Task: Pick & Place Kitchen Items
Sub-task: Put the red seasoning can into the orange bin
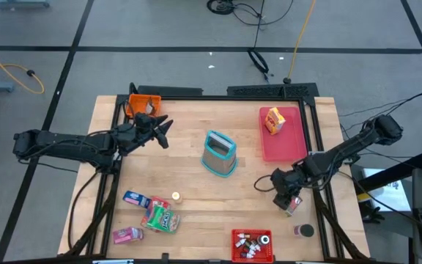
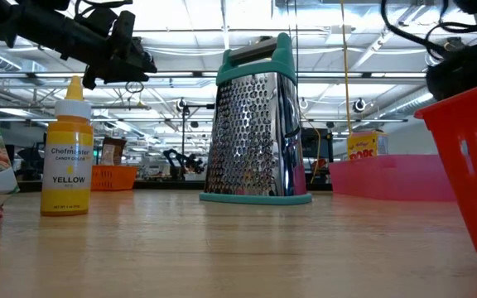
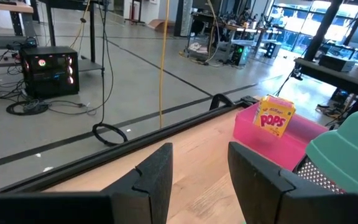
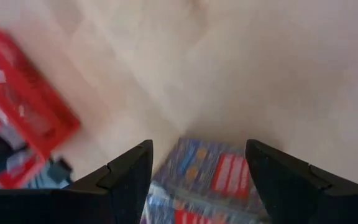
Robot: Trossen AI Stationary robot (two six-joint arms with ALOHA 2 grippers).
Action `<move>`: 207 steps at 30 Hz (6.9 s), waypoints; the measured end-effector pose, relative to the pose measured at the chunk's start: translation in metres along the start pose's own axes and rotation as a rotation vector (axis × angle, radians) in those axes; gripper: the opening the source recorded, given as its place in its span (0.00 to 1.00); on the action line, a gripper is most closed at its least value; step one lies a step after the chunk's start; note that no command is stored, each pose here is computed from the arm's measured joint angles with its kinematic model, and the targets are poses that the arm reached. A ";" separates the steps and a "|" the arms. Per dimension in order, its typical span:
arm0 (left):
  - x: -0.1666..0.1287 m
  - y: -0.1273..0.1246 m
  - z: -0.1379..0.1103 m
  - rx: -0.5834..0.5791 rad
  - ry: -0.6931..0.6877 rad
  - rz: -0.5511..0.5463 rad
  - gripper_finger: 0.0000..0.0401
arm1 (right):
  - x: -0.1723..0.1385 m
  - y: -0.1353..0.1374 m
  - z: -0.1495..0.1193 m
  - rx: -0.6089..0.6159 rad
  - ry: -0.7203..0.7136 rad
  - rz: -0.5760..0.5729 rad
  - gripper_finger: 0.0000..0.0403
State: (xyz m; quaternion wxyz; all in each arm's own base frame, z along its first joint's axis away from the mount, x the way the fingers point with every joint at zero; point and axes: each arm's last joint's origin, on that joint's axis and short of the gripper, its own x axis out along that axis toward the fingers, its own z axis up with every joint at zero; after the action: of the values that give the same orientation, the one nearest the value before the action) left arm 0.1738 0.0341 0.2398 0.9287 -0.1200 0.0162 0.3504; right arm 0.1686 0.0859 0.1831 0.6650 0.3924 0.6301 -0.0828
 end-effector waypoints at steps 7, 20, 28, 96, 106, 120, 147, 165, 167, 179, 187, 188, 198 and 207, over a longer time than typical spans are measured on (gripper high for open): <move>0.000 0.000 0.000 -0.002 0.001 0.001 0.39 | -0.003 -0.004 0.012 -0.009 -0.075 -0.013 0.62; 0.000 0.000 0.000 0.000 0.002 0.001 0.39 | -0.025 0.000 -0.011 0.090 -0.142 0.100 0.62; 0.000 0.000 0.000 0.002 0.003 0.002 0.39 | -0.035 0.011 -0.043 0.115 -0.191 0.151 0.61; 0.000 0.000 0.000 -0.109 -0.004 0.010 0.39 | -0.044 0.054 -0.099 -1.314 -0.523 0.041 0.05; 0.000 0.000 0.000 -0.129 -0.004 0.010 0.39 | -0.040 0.042 -0.096 -1.257 -0.407 -0.050 0.43; 0.000 0.000 0.000 -0.131 -0.004 0.010 0.39 | -0.022 0.018 -0.092 -1.264 -0.308 -0.181 0.71; 0.000 0.001 0.000 -0.125 -0.008 0.025 0.39 | 0.015 -0.018 -0.088 -1.289 -0.181 -0.233 0.61; 0.000 0.001 0.000 -0.125 -0.007 0.025 0.39 | 0.010 -0.019 -0.078 -1.162 -0.183 -0.286 0.41; 0.000 0.001 0.000 -0.128 -0.008 0.024 0.39 | 0.003 -0.016 -0.076 -1.144 -0.184 -0.321 0.41; 0.000 -0.005 0.003 -0.184 0.011 -0.134 0.39 | -0.057 0.023 -0.059 -1.194 -0.456 -0.475 0.41; -0.001 -0.009 0.007 -0.162 -0.006 -0.241 0.39 | -0.091 0.050 -0.036 -1.211 -0.659 -0.479 0.41; -0.001 -0.009 0.008 -0.155 -0.009 -0.252 0.39 | -0.094 0.053 -0.032 -1.209 -0.689 -0.465 0.41; -0.002 -0.013 0.009 -0.135 0.007 -0.382 0.39 | -0.102 0.073 0.000 -1.269 -0.871 -0.456 0.41; -0.009 -0.023 0.018 -0.168 -0.053 -0.575 0.39 | -0.107 0.099 0.025 -1.315 -1.007 -0.461 0.41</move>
State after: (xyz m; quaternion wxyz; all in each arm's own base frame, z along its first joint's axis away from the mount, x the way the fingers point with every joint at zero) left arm 0.1810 0.0153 0.2632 0.9768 -0.1869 -0.0715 0.0760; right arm 0.2270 0.0968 0.3182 0.9242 -0.2941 0.2438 0.0020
